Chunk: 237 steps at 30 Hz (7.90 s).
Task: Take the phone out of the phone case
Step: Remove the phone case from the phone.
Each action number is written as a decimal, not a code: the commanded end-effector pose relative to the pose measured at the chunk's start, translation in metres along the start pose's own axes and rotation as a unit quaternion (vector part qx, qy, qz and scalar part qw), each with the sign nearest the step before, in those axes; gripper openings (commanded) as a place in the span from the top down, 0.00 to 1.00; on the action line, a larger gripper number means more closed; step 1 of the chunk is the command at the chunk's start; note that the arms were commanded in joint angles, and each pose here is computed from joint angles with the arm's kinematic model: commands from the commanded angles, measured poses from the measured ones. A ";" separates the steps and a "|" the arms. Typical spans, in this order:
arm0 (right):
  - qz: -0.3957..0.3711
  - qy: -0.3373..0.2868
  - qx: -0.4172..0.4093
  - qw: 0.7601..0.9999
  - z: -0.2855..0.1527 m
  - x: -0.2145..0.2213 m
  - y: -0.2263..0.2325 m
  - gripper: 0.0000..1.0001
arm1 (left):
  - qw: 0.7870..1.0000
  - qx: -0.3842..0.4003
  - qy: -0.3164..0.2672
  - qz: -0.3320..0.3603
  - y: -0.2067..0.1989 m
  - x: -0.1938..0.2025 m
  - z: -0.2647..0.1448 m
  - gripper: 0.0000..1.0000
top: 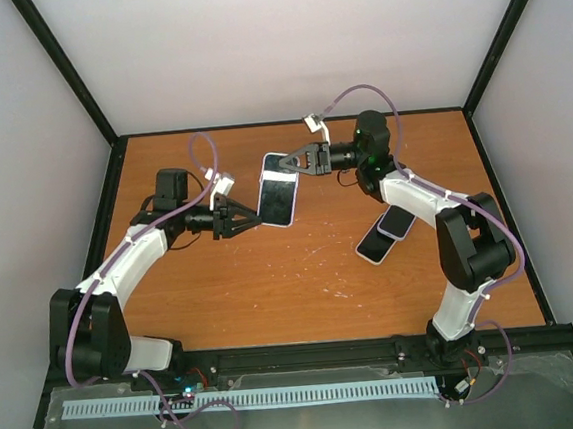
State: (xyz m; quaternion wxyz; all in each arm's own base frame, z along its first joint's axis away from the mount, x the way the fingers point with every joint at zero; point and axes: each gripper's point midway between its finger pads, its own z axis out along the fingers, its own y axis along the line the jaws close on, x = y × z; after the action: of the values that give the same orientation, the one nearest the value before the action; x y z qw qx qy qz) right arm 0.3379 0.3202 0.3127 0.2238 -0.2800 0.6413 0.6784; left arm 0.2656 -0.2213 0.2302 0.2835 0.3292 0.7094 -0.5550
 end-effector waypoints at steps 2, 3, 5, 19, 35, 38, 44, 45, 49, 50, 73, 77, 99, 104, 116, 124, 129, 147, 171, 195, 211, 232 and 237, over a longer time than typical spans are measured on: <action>-0.047 -0.009 -0.031 0.998 -0.005 -0.012 0.042 0.97 | 1.000 -0.020 -0.004 -0.006 0.011 0.000 -0.003 0.68; -0.048 -0.009 -0.032 0.998 -0.005 -0.012 0.043 0.97 | 1.000 -0.022 -0.004 -0.008 0.013 0.000 -0.003 0.68; -0.049 -0.009 -0.033 0.998 -0.005 -0.012 0.045 0.97 | 1.000 -0.026 -0.004 -0.011 0.016 0.001 -0.004 0.67; -0.053 -0.021 -0.052 0.997 -0.008 -0.012 0.062 0.97 | 0.996 -0.071 -0.018 -0.049 0.057 0.007 -0.013 0.68; -0.065 -0.025 -0.056 0.996 -0.010 -0.018 0.072 0.97 | 0.994 -0.097 -0.048 0.009 0.043 -0.003 -0.039 0.42; -0.073 -0.027 -0.053 0.996 -0.010 -0.022 0.072 0.97 | 0.989 -0.094 -0.059 0.093 0.011 -0.015 -0.046 0.16; -0.086 -0.030 -0.050 0.995 -0.009 -0.030 0.073 0.97 | 0.987 -0.080 -0.071 0.122 -0.024 -0.019 -0.052 0.00; -0.087 -0.030 -0.050 0.994 -0.009 -0.031 0.073 0.97 | 0.988 -0.056 -0.070 0.125 -0.030 -0.018 -0.051 0.00; -0.089 -0.033 -0.051 0.994 -0.008 -0.035 0.073 0.97 | 0.993 -0.008 -0.066 0.102 -0.037 -0.017 -0.046 0.00; -0.090 -0.033 -0.052 0.994 -0.007 -0.036 0.073 0.97 | 0.993 -0.007 -0.066 0.101 -0.036 -0.019 -0.046 0.00; -0.095 -0.023 -0.064 0.993 0.002 -0.029 0.080 0.97 | 0.994 -0.006 -0.069 0.081 -0.034 -0.044 -0.026 0.07; -0.098 -0.022 -0.067 0.993 0.002 -0.029 0.083 0.97 | 0.995 -0.014 -0.070 0.069 -0.028 -0.044 -0.025 0.12; -0.107 -0.010 -0.081 0.991 0.010 -0.022 0.093 0.97 | 0.991 -0.101 -0.084 0.037 0.010 -0.058 -0.027 0.34; -0.103 -0.003 -0.088 0.991 0.012 -0.018 0.096 0.97 | 0.991 -0.096 -0.082 0.035 0.014 -0.062 -0.025 0.40; -0.109 0.041 -0.081 0.990 0.025 0.004 0.075 0.97 | 0.993 -0.001 -0.068 0.100 -0.027 -0.077 -0.017 0.54; -0.124 0.063 -0.081 0.987 0.036 0.009 0.066 0.97 | 0.990 0.052 -0.054 0.123 -0.047 -0.073 -0.011 0.61; -0.125 0.061 -0.082 0.987 0.040 0.003 0.061 0.97 | 0.989 0.072 -0.049 0.117 -0.053 -0.068 -0.011 0.72; -0.070 0.005 0.000 0.998 0.014 -0.040 -0.001 0.44 | 0.994 0.082 -0.065 -0.022 -0.024 -0.066 -0.035 0.99; -0.475 0.061 0.327 0.814 -0.005 -0.007 0.011 0.38 | 0.964 0.052 -0.080 -0.250 0.033 -0.055 -0.044 0.99; -0.680 0.133 0.345 0.633 0.081 0.063 0.029 0.52 | 0.945 0.036 -0.092 -0.312 0.038 -0.045 -0.048 0.99; -0.690 0.179 0.386 0.586 0.084 0.070 -0.005 0.59 | 0.944 0.042 -0.085 -0.315 0.042 -0.044 -0.046 0.99; -0.718 0.073 0.449 0.526 0.080 0.016 0.024 0.97 | 0.945 0.009 -0.094 -0.313 0.055 -0.039 -0.046 0.99; -0.710 0.022 0.444 0.545 0.075 0.003 0.052 0.97 | 0.944 -0.023 -0.103 -0.312 0.068 -0.035 -0.049 0.99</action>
State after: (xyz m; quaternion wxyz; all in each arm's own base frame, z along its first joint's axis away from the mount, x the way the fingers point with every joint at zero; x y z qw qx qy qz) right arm 0.3028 0.4019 0.2790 0.6337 -0.6055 0.4673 -0.1161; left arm 0.3290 -0.1729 0.2206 0.1336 0.0049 0.7497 -0.6481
